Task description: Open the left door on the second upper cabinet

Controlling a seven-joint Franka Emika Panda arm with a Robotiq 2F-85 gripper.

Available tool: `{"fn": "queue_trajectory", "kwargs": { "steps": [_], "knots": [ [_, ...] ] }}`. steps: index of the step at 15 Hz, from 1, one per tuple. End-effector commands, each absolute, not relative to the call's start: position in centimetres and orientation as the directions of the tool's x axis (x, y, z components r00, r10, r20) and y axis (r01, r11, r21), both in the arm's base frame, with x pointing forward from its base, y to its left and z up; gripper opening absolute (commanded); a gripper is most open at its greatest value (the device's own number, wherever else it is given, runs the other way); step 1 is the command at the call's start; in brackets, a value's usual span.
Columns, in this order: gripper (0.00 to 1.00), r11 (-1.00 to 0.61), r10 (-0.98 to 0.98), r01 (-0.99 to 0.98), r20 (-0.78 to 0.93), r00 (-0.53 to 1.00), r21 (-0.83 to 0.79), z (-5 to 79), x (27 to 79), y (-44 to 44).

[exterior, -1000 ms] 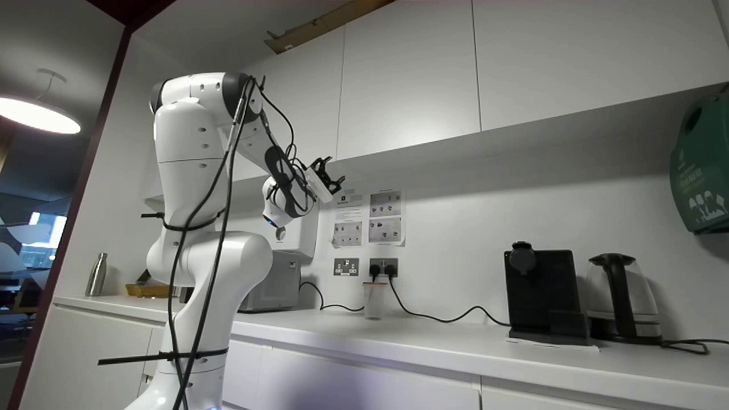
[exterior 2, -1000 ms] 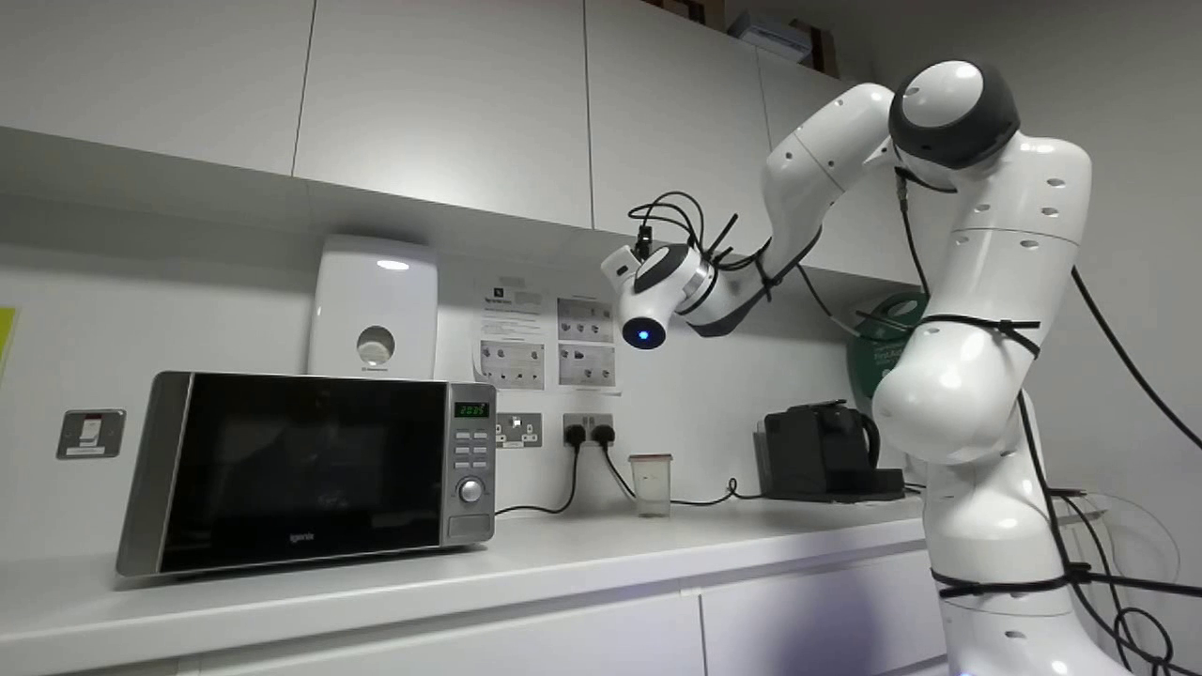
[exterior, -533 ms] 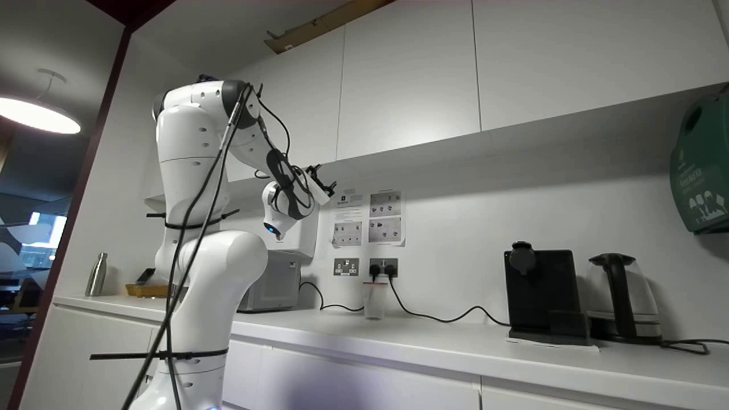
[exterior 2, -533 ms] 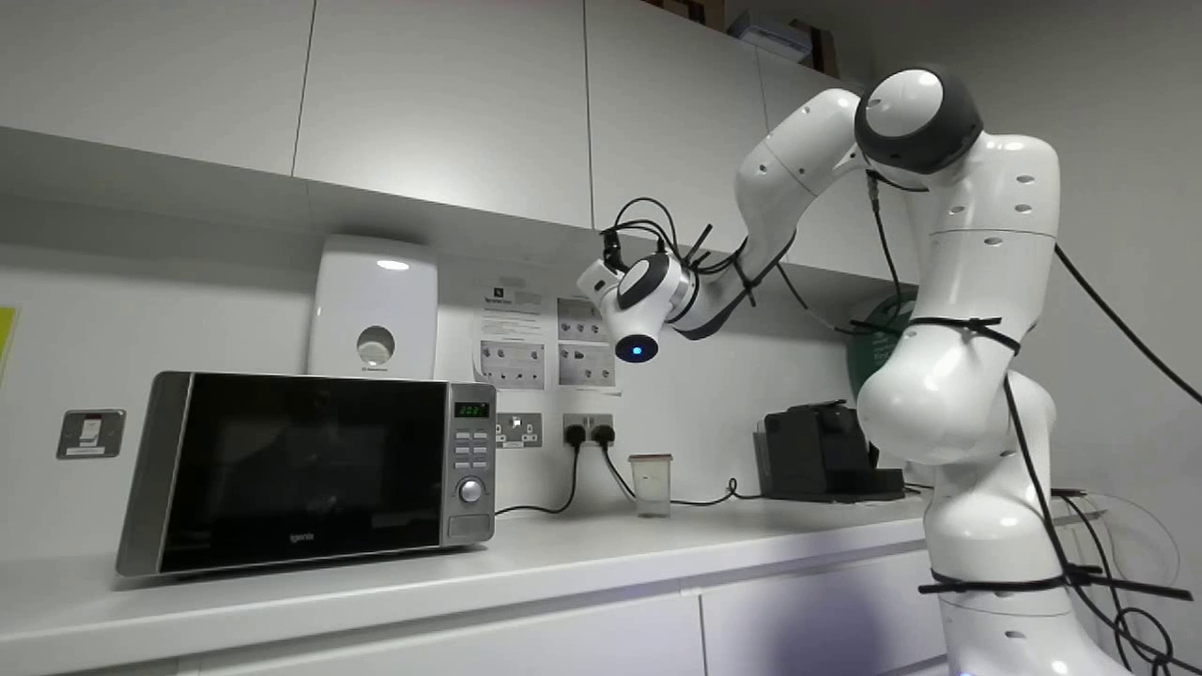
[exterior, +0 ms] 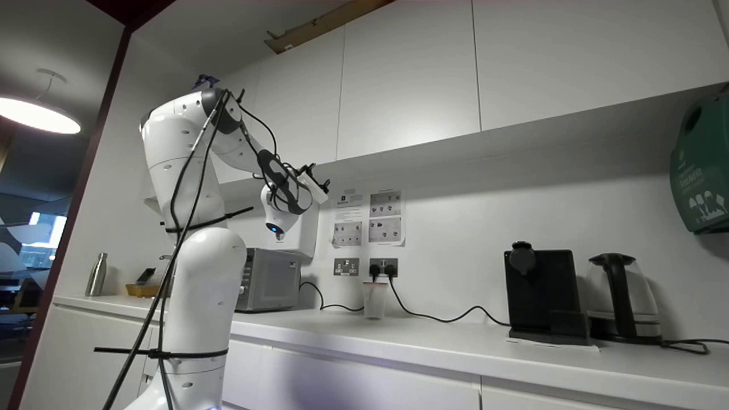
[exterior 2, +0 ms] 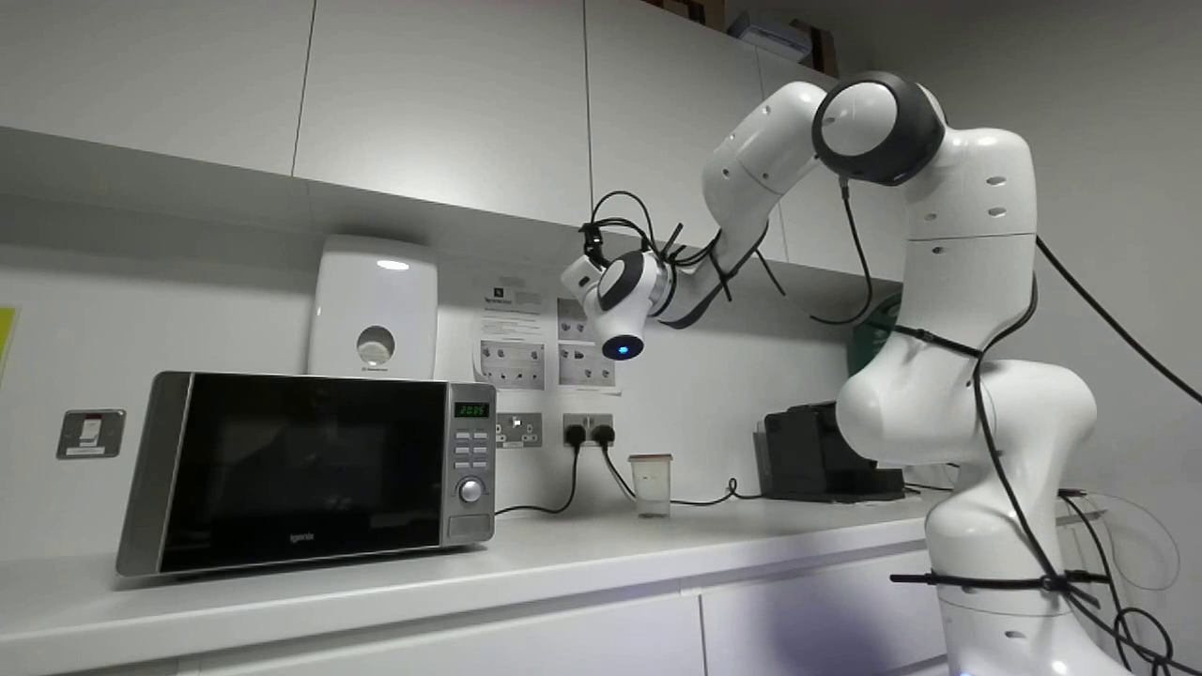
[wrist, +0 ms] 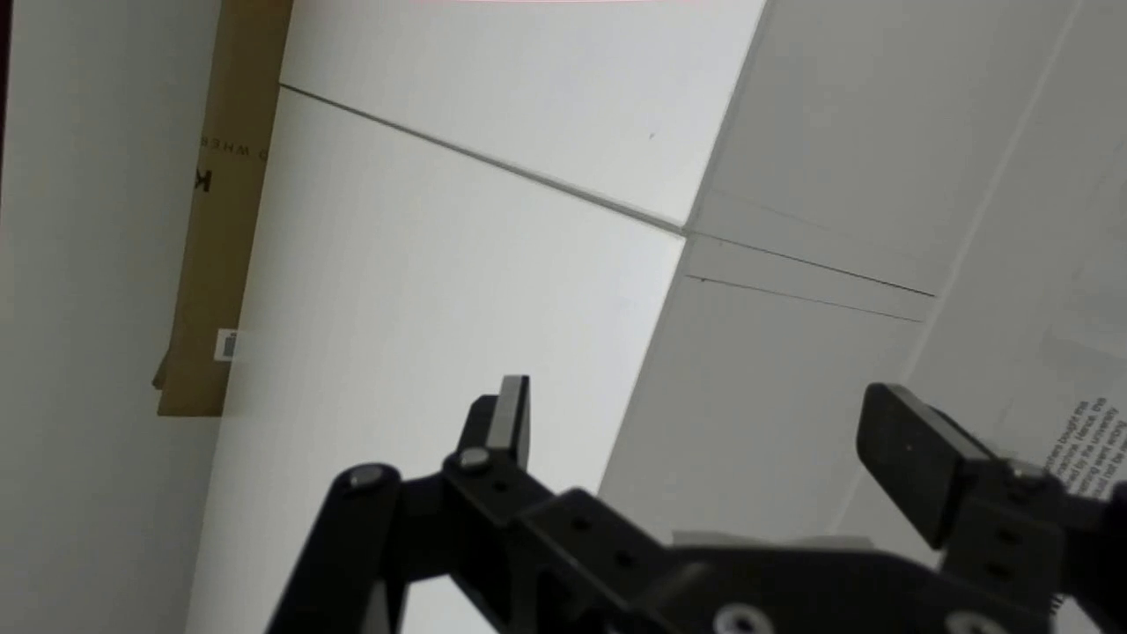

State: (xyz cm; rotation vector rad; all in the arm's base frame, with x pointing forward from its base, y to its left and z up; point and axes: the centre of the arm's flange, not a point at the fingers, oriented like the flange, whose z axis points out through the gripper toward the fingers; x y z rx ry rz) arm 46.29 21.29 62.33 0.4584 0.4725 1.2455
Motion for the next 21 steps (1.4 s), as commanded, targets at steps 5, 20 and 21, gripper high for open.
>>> {"fn": "queue_trajectory", "kwargs": {
  "steps": [5,20,21],
  "knots": [
    [1.0,0.185,0.98,-0.848,-0.029,0.197,0.497,65.9,51.2,17.0],
    [1.0,0.189,0.981,-0.91,-0.102,0.162,0.37,68.3,53.8,17.7],
    [1.0,0.191,0.981,-0.912,-0.107,0.162,0.363,68.5,53.8,17.8]
  ]
}}
